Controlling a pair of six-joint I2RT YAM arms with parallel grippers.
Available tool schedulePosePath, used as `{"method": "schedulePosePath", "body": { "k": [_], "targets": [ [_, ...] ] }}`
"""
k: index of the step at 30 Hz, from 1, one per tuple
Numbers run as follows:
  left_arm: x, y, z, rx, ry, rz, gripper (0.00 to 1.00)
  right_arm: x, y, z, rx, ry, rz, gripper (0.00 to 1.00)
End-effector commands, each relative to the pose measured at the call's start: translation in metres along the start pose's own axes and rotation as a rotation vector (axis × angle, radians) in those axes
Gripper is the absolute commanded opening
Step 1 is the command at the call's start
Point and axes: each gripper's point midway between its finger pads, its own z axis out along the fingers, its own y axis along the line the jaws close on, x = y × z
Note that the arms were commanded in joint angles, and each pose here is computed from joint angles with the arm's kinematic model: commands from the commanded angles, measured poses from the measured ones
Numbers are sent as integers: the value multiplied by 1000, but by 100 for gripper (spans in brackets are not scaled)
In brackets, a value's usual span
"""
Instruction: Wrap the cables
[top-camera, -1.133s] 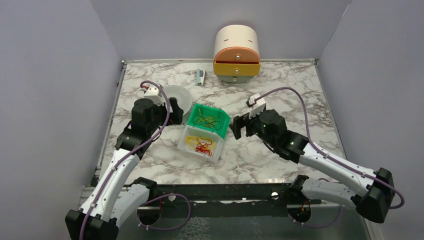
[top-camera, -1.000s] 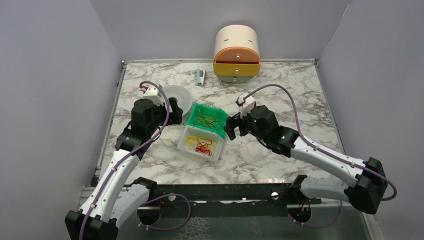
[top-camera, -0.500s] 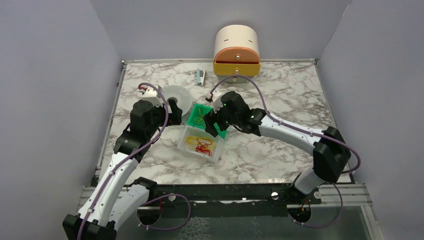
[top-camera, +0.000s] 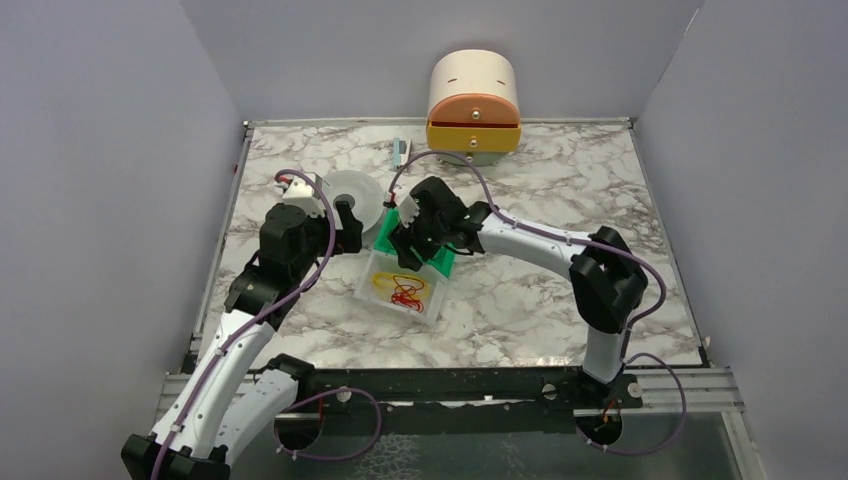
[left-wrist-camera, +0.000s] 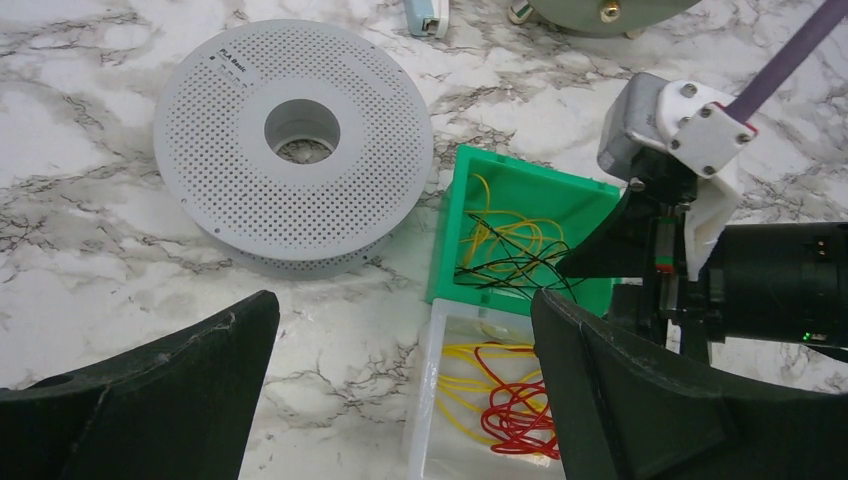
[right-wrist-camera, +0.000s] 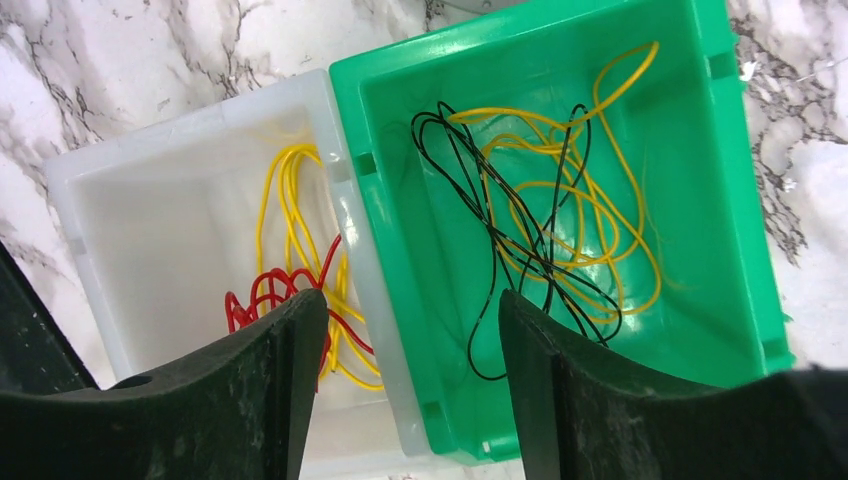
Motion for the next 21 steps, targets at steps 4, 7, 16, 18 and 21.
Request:
{"method": "schedulePosePath", "body": {
  "k": [4, 7, 16, 18, 21],
  "targets": [
    [-10, -2, -6, -1, -38, -3, 99, 9, 8, 16, -47, 74, -14, 63],
    [-9, -2, -5, -2, -35, -2, 99, 12, 7, 22, -30, 102, -24, 59],
    [-10, -3, -6, -1, -41, -2, 99, 14, 7, 29, 8, 139, -53, 44],
    [-10, -2, -6, -4, -40, -1, 99, 13, 8, 27, 11, 136, -55, 39],
    [-10, -2, -7, -6, -42, -2, 99, 12, 9, 25, 17, 125, -59, 31]
  ]
}}
